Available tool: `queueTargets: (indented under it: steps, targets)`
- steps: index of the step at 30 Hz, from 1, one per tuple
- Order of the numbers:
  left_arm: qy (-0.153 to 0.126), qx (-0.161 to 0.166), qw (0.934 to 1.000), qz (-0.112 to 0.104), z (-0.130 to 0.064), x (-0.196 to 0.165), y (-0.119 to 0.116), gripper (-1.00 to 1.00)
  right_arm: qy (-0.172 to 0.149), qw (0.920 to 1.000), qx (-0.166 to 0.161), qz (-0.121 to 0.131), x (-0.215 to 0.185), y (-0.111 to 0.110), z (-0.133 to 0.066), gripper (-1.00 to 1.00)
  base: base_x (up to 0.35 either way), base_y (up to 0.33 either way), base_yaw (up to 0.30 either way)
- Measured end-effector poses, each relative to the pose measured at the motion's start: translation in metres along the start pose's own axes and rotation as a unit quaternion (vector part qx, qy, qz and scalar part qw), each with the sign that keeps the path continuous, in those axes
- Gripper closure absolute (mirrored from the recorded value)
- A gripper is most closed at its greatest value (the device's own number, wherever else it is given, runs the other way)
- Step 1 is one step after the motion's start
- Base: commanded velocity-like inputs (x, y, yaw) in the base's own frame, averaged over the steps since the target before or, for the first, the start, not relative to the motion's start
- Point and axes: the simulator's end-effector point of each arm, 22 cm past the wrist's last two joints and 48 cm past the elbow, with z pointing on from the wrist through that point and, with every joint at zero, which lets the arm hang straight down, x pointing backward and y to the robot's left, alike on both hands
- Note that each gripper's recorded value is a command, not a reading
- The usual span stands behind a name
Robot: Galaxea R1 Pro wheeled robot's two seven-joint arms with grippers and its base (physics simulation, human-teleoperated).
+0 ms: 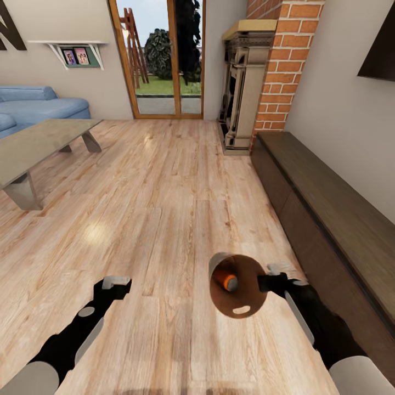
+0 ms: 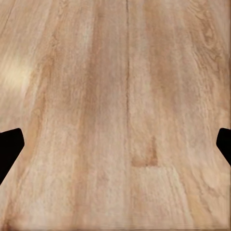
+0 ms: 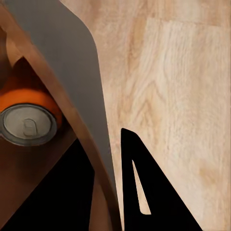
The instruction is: Put the three can of soda from the living room inside the tash can in the kitchen.
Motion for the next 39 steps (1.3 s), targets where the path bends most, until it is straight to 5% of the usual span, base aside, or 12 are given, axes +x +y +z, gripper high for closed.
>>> queueTargets:
  steps: [7, 13, 20, 39]
  targets:
    - [-0.002, 0.01, 0.9999, -0.001, -0.019, 0.033, -0.009, -1.0, -0.064, 0.9979, 0.002, -0.013, 0.062, -0.01, -0.008, 1.0, 0.0, 0.0, 0.0]
    - [0.009, 0.014, 0.9999, -0.001, -0.032, 0.057, -0.013, -1.0, -0.032, 0.9988, 0.027, -0.026, 0.137, -0.044, -0.013, 1.0, 0.0, 0.0, 0.0]
    - [0.02, 0.014, 0.9997, -0.001, -0.038, 0.073, -0.014, -1.0, -0.095, 0.9919, 0.079, 0.026, 0.097, -0.101, -0.037, 1.0, 0.003, 0.001, 0.043]
    - [0.022, 0.017, 0.9996, -0.002, -0.039, 0.075, -0.017, -1.0, -0.097, 0.993, 0.056, 0.038, 0.105, -0.105, -0.044, 1.0, 0.039, 0.25, 0.161]
